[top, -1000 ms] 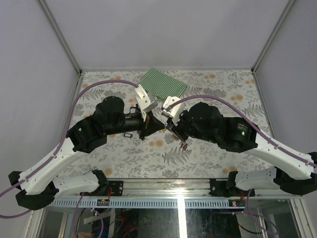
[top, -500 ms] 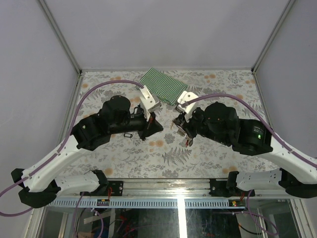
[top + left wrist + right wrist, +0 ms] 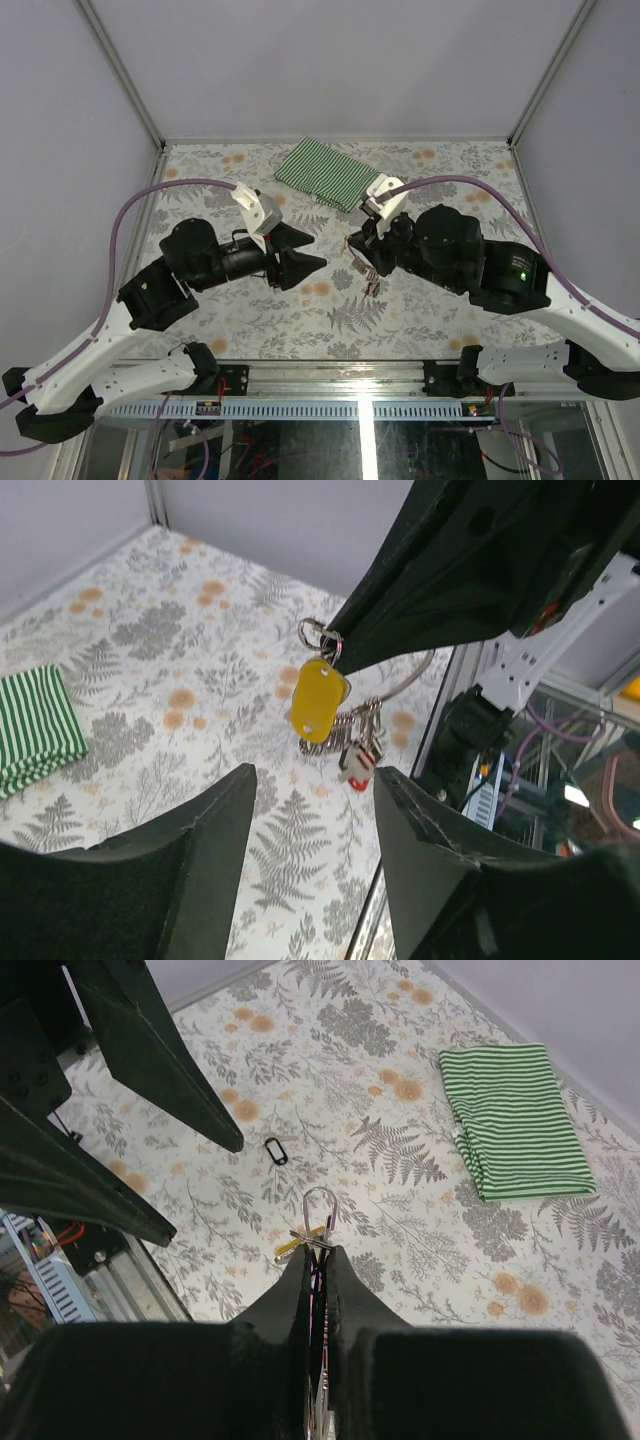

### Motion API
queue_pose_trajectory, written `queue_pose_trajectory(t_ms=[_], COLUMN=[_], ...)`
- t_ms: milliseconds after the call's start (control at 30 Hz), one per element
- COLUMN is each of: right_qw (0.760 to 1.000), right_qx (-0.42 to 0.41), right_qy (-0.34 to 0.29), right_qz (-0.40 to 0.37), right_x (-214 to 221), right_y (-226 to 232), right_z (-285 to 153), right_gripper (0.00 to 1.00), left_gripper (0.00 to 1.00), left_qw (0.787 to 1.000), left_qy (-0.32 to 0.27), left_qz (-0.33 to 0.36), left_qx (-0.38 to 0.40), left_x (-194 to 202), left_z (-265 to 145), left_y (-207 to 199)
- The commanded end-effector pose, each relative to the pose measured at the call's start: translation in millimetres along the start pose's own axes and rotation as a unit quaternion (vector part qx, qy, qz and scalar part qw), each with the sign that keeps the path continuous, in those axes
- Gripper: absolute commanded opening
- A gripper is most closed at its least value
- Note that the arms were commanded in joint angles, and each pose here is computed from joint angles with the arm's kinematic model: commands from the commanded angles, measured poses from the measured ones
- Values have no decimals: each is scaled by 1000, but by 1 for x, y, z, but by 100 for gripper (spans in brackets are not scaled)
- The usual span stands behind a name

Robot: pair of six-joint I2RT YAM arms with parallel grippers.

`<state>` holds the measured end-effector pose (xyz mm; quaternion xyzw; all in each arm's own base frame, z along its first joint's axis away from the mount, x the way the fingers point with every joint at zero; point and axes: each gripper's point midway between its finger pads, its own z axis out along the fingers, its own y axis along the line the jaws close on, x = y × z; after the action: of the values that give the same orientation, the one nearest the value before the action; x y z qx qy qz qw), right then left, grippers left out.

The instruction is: Put the keys on the keyring

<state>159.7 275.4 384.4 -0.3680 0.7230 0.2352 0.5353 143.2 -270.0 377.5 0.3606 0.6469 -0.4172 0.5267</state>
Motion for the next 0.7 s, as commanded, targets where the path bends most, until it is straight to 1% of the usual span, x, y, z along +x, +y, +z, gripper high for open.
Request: queue_pose_trajectory(t_ms=[0, 33, 100, 133, 233, 467, 667], right_qw=[995, 994, 993, 992, 991, 989, 988], right_qx=[19, 21, 24, 26, 26, 13, 5], right_qy=[-78, -81, -89, -94, -102, -108, -112], right_qz=[60, 64, 72, 77, 87, 97, 103], right_x=[-41, -43, -48, -50, -57, -63, -65], right_y=[-6, -6, -7, -8, -8, -3, 0], right_z=[-6, -6, -7, -7, -9, -9, -10], right_gripper=[0, 0, 0, 0, 0, 0, 0], left_gripper=[54, 55, 63, 66, 70, 74, 74], left_qw=[994, 994, 993, 994, 994, 992, 991], left_qy=[-111, -113, -115, -113, -109, -112, -111], left_qz=[6, 6, 8, 9, 18, 42, 56], left_qx=[-7, -9, -7, -8, -14, -45, -56], left_x=[-43, -42, -41, -40, -37, -39, -40], left_z=[3, 5, 8, 11, 18, 27, 33], left_y=[2, 3, 3, 3, 4, 9, 12])
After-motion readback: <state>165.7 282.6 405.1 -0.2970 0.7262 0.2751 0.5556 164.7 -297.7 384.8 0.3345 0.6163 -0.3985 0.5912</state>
